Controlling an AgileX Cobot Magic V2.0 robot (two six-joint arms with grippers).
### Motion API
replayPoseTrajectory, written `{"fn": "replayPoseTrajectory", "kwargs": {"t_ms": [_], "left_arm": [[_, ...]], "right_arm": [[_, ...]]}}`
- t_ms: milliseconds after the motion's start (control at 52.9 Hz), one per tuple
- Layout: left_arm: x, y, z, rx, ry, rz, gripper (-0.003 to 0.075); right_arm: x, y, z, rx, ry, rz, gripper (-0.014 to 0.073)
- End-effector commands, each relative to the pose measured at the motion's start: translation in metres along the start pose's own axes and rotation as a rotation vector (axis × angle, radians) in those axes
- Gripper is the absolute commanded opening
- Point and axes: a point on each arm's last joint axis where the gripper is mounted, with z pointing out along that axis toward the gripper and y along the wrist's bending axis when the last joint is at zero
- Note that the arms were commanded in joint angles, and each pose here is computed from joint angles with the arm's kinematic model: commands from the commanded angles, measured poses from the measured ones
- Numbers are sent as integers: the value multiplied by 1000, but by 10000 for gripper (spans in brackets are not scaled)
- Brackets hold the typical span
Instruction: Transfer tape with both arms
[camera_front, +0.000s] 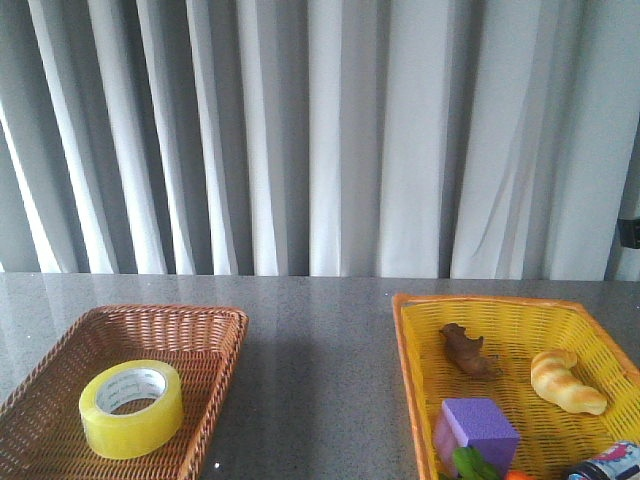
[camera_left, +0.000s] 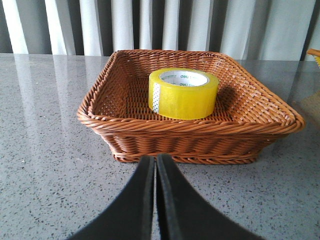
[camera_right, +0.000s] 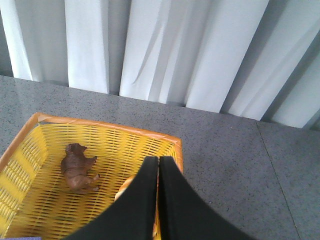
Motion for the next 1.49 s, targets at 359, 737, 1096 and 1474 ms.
{"fn": "replayPoseTrajectory", "kwargs": {"t_ms": [359,737,1096,1474], "left_arm": [[-15,-1,-3,8,-109,-15,-7],[-15,-1,-3,9,-109,-16,-7],[-15,-1,-3,9,-109,-16,-6],[-15,-1,-3,9,-109,-16,-6]], "right_arm": [[-16,-5,-14,17,-115,-7,-5],[-6,-1,-67,-76,-218,88,-5],[119,13,-147,-124,-345,147,-5],[270,36,-128,-92,-413,132,-5]]}}
